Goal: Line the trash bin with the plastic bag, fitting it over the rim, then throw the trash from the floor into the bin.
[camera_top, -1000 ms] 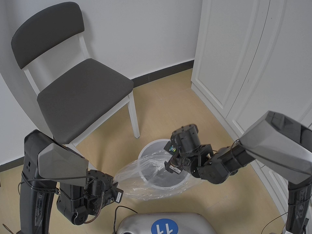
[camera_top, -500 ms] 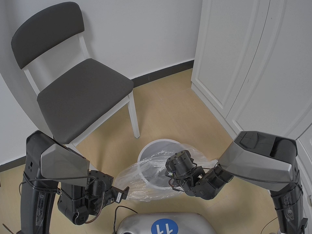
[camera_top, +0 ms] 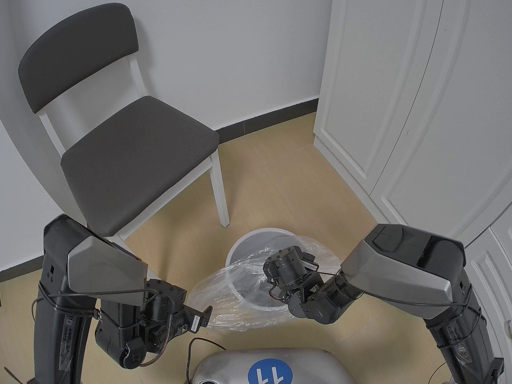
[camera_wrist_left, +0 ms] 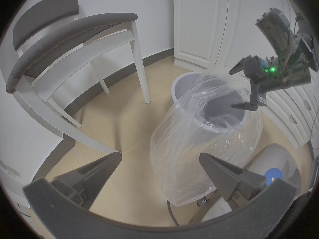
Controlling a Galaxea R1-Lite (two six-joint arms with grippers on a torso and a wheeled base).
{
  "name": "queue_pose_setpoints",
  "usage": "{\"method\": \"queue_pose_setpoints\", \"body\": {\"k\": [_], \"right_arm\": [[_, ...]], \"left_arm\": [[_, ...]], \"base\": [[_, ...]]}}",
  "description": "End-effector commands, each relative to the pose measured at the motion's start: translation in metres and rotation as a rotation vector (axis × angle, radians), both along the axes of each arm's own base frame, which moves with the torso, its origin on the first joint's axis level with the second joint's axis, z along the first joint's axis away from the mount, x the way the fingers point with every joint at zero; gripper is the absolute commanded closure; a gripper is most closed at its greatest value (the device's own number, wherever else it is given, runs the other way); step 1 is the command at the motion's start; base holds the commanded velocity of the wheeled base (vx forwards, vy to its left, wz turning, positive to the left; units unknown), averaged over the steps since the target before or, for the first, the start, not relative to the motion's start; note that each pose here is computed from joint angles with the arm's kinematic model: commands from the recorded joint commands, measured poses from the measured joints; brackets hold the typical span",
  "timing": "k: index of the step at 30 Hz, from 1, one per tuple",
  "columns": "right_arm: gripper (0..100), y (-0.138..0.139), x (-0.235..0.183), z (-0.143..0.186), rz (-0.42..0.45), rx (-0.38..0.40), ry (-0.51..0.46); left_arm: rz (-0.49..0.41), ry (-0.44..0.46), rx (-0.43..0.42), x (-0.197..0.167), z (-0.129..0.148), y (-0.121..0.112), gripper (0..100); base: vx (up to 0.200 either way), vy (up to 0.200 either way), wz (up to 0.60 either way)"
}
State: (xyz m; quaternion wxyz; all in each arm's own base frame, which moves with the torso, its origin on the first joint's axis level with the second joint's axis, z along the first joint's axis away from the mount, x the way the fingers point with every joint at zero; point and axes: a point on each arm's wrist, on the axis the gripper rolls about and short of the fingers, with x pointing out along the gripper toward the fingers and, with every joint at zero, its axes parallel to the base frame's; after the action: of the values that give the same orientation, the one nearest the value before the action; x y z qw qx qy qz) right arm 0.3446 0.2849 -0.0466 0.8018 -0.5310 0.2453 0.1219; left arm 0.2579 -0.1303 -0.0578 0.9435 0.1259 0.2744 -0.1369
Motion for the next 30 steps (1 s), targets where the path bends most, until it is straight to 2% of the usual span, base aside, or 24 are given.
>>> {"method": "queue_pose_setpoints", "body": {"k": [1,5,12,13,22,26,30], "right_arm": [[0,0.005,0.006,-0.008,-0.013,0.004,-0.015],[0,0.010,0.013,-0.012,-0.041,0.015,-0.059],[0,0.011,0.020,-0.014,-0.052,0.027,-0.075],[100,0.011,0.020,-0.013,-0.052,0.029,-0.078],[100,0.013,0.023,-0.008,-0.057,0.050,-0.096],[100,0.014,0.026,-0.004,-0.056,0.089,-0.132],[100,0.022,0.022,0.001,-0.019,0.141,-0.162]], "left_arm": [[0.000,0.000,0.002,0.000,0.000,0.000,0],[0.007,-0.002,0.009,-0.001,-0.001,-0.001,0],[0.004,-0.002,0.011,-0.001,-0.001,-0.001,0],[0.004,-0.003,0.010,-0.001,0.000,-0.001,0],[0.006,-0.005,0.010,-0.001,0.000,-0.001,0],[0.003,-0.005,0.011,-0.001,0.000,-0.002,0],[0.005,-0.007,0.010,-0.001,0.000,-0.001,0]], "base": [[0.000,0.000,0.00],[0.000,0.000,0.00],[0.000,0.000,0.00],[0.000,0.000,0.00],[0.000,0.000,0.00],[0.000,0.000,0.00],[0.000,0.000,0.00]]}}
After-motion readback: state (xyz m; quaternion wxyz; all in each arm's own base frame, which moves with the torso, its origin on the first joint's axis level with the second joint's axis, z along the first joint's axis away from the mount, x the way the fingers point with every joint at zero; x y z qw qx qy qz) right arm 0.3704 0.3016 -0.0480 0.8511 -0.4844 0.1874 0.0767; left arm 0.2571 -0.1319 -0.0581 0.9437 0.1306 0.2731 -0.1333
